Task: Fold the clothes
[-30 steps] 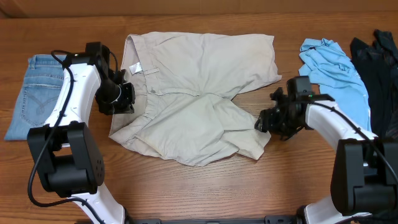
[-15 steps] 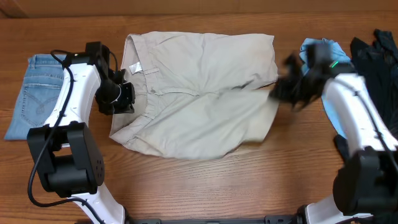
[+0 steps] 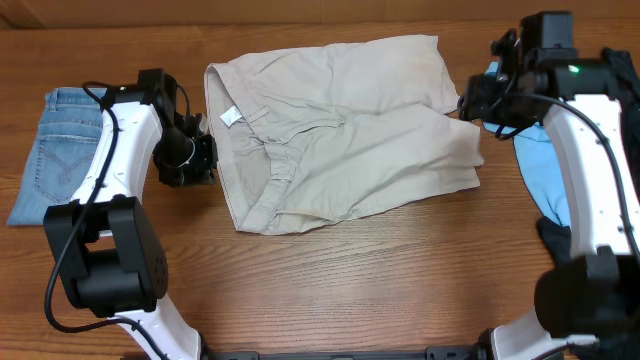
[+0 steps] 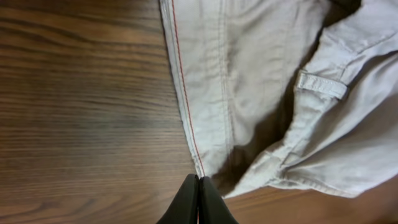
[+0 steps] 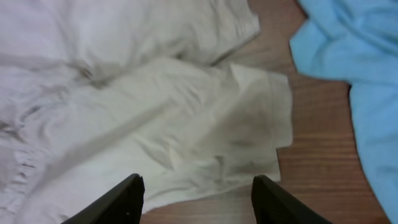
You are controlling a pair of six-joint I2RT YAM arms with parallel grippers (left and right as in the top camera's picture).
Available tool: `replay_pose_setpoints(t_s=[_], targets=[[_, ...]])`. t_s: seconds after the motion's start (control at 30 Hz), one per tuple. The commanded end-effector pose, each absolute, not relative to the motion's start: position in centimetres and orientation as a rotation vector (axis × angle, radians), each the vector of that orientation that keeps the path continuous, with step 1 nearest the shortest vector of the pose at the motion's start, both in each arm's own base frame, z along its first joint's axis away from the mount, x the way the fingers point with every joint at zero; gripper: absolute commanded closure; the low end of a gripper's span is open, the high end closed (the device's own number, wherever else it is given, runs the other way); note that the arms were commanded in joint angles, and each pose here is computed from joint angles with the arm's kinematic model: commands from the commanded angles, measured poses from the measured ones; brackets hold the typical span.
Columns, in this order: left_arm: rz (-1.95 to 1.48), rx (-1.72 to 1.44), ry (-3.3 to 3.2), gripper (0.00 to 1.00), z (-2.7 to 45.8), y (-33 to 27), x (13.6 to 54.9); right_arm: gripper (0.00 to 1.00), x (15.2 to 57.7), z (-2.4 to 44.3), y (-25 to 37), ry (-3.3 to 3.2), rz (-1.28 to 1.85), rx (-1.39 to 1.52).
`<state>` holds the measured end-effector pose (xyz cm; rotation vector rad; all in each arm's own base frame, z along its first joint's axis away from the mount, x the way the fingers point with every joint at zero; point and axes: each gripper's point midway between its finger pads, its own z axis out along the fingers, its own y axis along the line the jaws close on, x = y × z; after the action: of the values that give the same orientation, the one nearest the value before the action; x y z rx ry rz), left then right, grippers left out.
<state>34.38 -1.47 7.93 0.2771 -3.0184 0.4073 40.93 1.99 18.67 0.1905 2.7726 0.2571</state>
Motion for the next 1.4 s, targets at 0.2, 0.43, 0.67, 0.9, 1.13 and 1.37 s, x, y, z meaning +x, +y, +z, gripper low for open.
replay_pose_setpoints(t_s=[0.2, 0.43, 0.67, 0.9, 1.13, 1.37], targets=[[0.777, 0.103, -2.949, 0.5, 10.3, -8.1, 33.7, 0.39, 39.2, 16.3, 1.5, 2.894, 0.22, 0.23], [0.687, -0.014, -2.95, 0.47, 8.4, -10.8, 32.7, 0.39, 38.7, 16.2, 1.5, 2.912, 0.219, 0.233], [0.514, 0.075, -2.974, 0.46, 5.7, -9.4, 32.1, 0.38, 38.5, 16.2, 1.5, 2.923, 0.219, 0.235], [0.571, 0.126, -2.934, 0.44, 4.2, -10.4, 31.9, 0.38, 38.4, 16.1, 1.5, 2.927, 0.219, 0.235], [0.613, 0.155, -2.832, 0.48, 2.0, -11.1, 31.2, 0.38, 38.0, 16.0, 1.4, 2.944, 0.213, 0.234], [0.647, 0.168, -2.815, 0.7, 2.2, -11.0, 31.1, 0.38, 37.8, 16.0, 1.4, 2.951, 0.213, 0.235]])
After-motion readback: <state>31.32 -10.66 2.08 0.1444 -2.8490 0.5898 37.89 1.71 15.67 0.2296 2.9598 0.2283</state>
